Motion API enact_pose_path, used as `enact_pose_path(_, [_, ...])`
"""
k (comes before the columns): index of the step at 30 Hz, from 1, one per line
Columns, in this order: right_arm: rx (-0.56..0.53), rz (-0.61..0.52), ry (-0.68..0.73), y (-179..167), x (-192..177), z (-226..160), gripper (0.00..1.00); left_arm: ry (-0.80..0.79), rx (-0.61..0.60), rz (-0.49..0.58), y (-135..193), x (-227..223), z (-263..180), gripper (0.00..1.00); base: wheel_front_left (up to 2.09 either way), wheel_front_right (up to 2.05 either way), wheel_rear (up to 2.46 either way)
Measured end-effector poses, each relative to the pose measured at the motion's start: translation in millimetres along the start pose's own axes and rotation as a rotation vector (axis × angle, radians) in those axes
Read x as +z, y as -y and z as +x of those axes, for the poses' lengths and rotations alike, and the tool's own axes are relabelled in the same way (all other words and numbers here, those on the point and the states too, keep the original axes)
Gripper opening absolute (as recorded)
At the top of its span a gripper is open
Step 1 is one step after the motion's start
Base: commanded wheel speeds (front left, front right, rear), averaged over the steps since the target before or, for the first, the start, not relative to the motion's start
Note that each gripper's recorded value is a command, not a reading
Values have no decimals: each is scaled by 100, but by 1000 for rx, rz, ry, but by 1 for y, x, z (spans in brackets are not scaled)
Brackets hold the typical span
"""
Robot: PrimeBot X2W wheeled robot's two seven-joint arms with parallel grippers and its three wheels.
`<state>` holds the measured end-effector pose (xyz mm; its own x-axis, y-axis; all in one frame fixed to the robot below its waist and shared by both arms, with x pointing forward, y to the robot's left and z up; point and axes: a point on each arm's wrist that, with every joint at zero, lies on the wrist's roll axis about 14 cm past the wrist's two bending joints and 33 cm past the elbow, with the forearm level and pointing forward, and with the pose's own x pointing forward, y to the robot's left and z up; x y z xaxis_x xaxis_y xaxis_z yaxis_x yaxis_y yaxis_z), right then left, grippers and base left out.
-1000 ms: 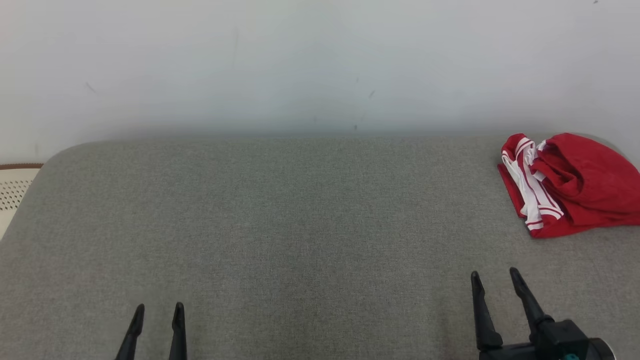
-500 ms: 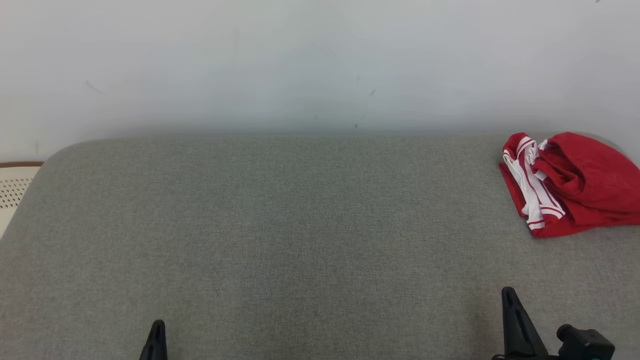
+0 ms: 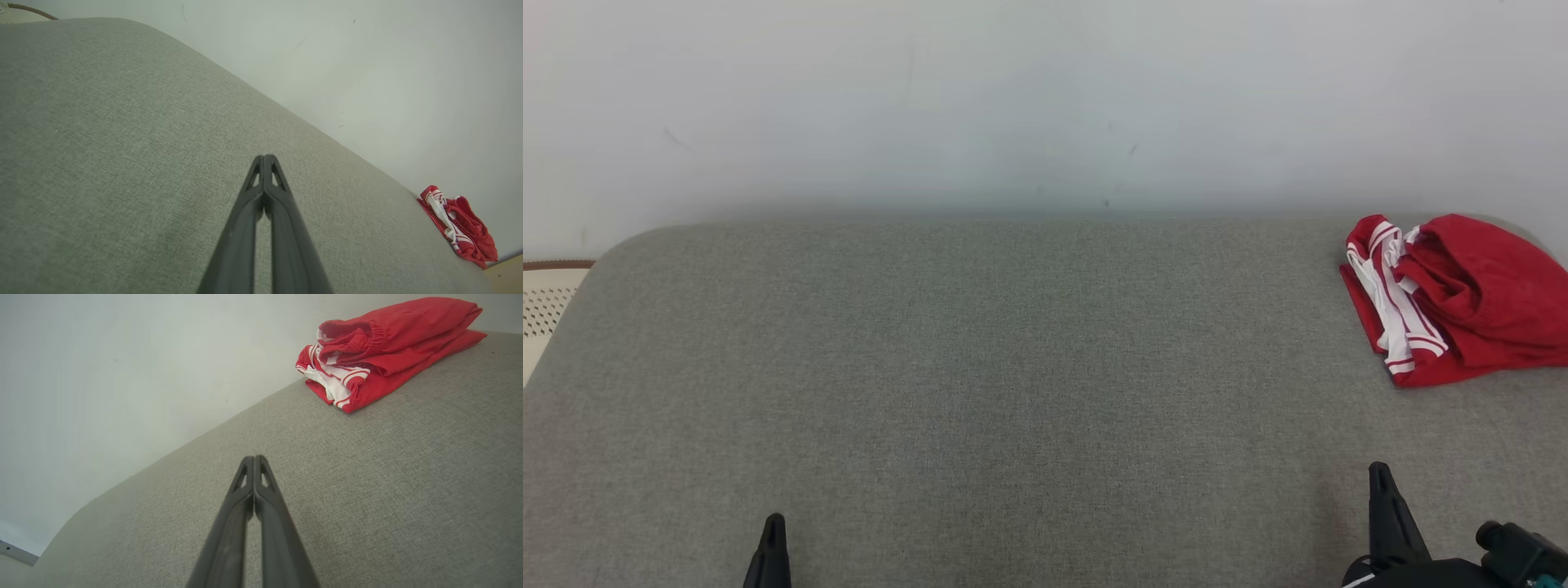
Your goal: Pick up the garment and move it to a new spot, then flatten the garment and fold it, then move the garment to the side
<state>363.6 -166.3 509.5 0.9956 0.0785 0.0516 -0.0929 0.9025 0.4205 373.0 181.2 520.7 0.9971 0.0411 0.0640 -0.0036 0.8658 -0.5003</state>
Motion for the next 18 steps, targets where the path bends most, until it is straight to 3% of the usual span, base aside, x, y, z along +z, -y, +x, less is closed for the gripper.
enact_pose_path(18, [-76, 280, -10, 20, 3, 8, 0, -42, 22, -263, -4, -7, 10, 0, 0, 0, 0])
